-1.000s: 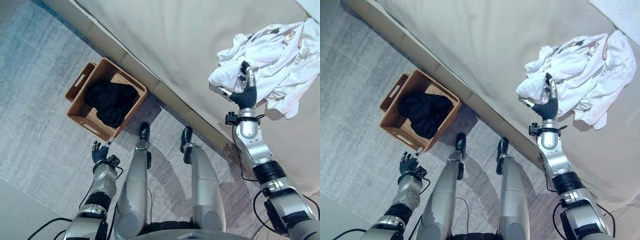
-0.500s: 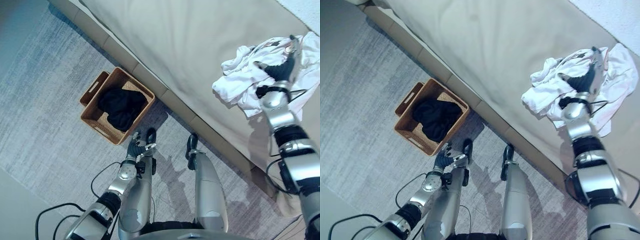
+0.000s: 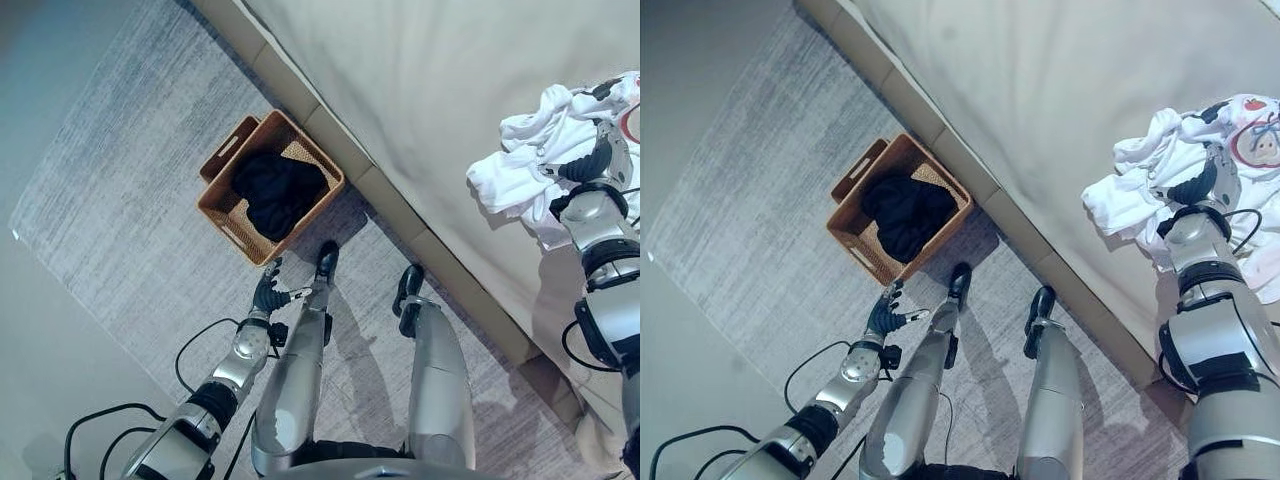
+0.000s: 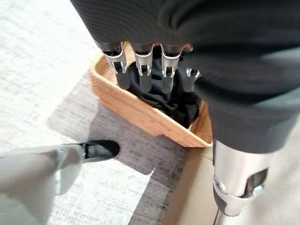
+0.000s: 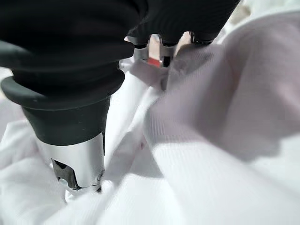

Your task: Pick up clothes into the bucket

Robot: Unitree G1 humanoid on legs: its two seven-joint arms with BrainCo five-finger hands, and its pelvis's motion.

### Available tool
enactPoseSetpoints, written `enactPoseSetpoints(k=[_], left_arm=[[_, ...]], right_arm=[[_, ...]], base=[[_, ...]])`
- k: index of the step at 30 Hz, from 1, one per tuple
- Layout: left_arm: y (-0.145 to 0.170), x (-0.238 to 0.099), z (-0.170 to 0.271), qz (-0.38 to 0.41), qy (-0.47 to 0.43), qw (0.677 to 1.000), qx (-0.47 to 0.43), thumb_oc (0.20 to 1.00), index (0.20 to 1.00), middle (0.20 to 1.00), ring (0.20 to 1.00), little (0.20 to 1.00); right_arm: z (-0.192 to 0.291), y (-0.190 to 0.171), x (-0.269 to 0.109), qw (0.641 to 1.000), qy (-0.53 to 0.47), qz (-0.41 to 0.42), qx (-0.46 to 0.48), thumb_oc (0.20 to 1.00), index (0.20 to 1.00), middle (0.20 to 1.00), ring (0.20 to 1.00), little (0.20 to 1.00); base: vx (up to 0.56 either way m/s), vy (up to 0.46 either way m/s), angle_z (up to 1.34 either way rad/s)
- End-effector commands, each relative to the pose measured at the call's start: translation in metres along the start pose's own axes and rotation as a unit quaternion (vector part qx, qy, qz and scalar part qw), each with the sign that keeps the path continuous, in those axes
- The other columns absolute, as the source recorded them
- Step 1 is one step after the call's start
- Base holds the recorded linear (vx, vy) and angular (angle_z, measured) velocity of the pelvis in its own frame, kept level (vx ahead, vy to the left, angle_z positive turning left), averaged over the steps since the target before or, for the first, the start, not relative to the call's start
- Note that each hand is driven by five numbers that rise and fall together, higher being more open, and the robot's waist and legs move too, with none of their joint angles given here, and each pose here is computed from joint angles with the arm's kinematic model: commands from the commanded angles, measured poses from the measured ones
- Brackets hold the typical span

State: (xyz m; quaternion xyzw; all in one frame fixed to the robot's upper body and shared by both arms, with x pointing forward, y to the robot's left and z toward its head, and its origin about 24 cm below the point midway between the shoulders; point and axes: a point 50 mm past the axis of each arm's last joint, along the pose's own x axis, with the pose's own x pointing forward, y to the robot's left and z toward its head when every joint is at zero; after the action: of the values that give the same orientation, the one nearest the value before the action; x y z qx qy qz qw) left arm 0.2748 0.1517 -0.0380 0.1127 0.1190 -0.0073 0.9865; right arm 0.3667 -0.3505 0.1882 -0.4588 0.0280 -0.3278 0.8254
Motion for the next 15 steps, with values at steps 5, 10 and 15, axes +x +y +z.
enactPoseSetpoints(k=[5,10,15], left_arm=[[-0.019,-0.002,0.004,-0.048,-0.006,0.999,-0.018,1.000,1.000,1.000,1.000,1.000],[-0.018,0.004,0.011,-0.039,-0.016,0.999,-0.015,1.000,1.000,1.000,1.000,1.000],[-0.007,0.004,0.012,-0.015,-0.022,1.000,-0.009,1.000,1.000,1.000,1.000,1.000]], right_arm=[[-0.008,0.016,-0.006,0.985,-0.035,0.133,-0.103,0.429,0.429,0.429,0.429,0.429],[0.019,0.012,-0.003,0.990,-0.085,0.090,-0.066,0.200,0.200,0.200,0.200,0.200],[0.046,-0.006,0.000,0.990,-0.136,0.027,-0.012,0.200,0.200,0.200,0.200,0.200]], base=[[0.02,-0.074,0.06],[-0.04,0.015,0.02],[-0.03,0.015,-0.06]])
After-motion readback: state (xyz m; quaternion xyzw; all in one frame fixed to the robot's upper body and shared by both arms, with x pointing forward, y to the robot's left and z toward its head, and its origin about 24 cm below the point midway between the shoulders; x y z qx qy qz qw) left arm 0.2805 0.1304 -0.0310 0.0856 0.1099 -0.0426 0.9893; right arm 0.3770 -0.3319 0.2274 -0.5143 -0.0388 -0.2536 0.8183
